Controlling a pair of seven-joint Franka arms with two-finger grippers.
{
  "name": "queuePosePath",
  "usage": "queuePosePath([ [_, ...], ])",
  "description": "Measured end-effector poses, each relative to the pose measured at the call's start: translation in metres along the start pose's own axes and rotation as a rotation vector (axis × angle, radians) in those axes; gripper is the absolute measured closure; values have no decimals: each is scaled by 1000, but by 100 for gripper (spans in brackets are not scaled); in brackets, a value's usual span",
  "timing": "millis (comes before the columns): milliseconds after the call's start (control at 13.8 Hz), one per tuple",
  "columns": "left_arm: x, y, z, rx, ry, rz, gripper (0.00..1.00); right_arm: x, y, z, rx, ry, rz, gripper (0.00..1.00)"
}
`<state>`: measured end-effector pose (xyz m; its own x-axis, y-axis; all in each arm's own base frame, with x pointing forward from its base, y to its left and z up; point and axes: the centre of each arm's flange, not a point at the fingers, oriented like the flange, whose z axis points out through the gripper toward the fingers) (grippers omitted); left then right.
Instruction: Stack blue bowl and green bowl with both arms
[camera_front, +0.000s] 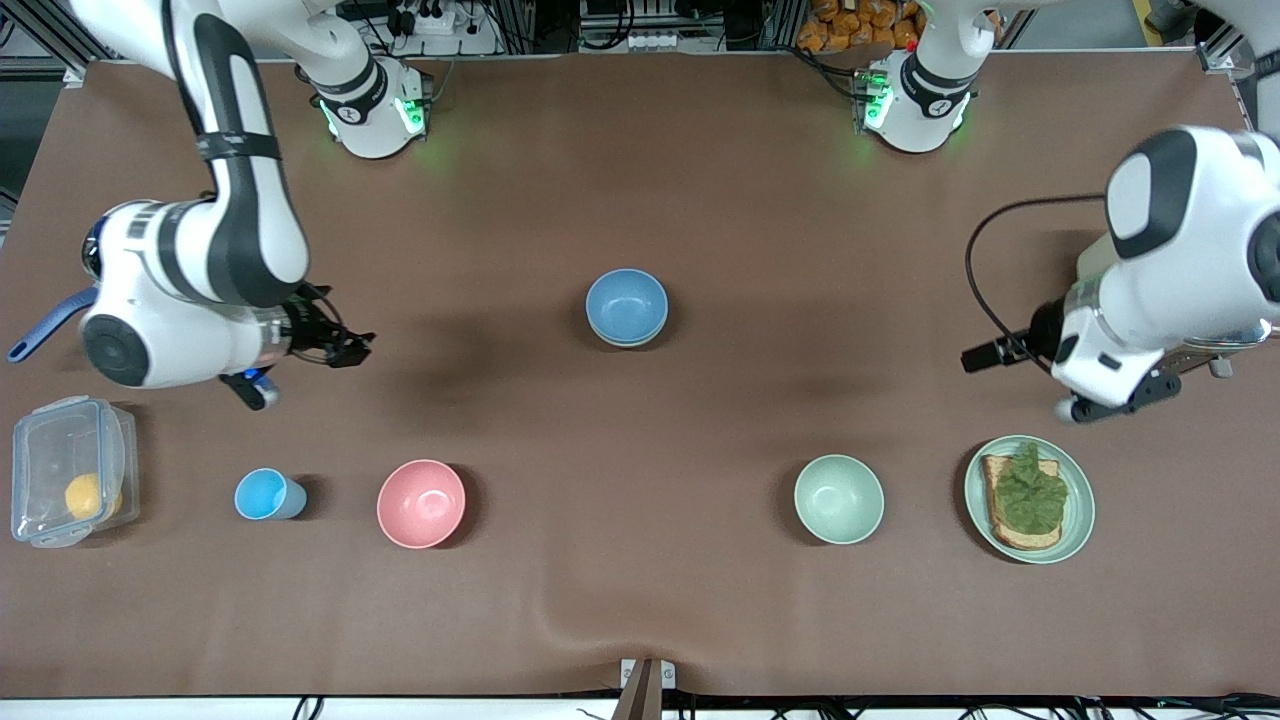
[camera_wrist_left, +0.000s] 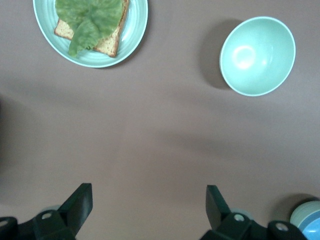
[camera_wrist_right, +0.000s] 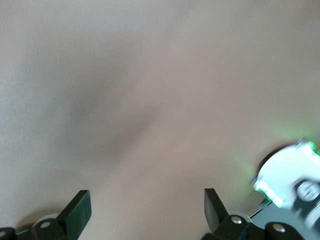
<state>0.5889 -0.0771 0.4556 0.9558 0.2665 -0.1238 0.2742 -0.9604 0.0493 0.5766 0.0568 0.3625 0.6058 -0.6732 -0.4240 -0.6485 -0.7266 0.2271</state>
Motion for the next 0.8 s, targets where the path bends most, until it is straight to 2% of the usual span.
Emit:
queuePosePath([
  [217, -30, -6, -13, 4, 28, 27, 0, 38, 47, -27, 31, 23, -142, 0],
  [434, -38, -6, -27, 43, 69, 91, 0, 59, 86, -65, 42, 96, -227, 0],
  [579, -44, -1, -42, 55, 77, 135, 0, 56, 92, -87, 20, 154, -261, 0],
  [796, -49, 5, -78, 57, 78, 178, 0, 25, 77, -123, -34, 270, -345, 0],
])
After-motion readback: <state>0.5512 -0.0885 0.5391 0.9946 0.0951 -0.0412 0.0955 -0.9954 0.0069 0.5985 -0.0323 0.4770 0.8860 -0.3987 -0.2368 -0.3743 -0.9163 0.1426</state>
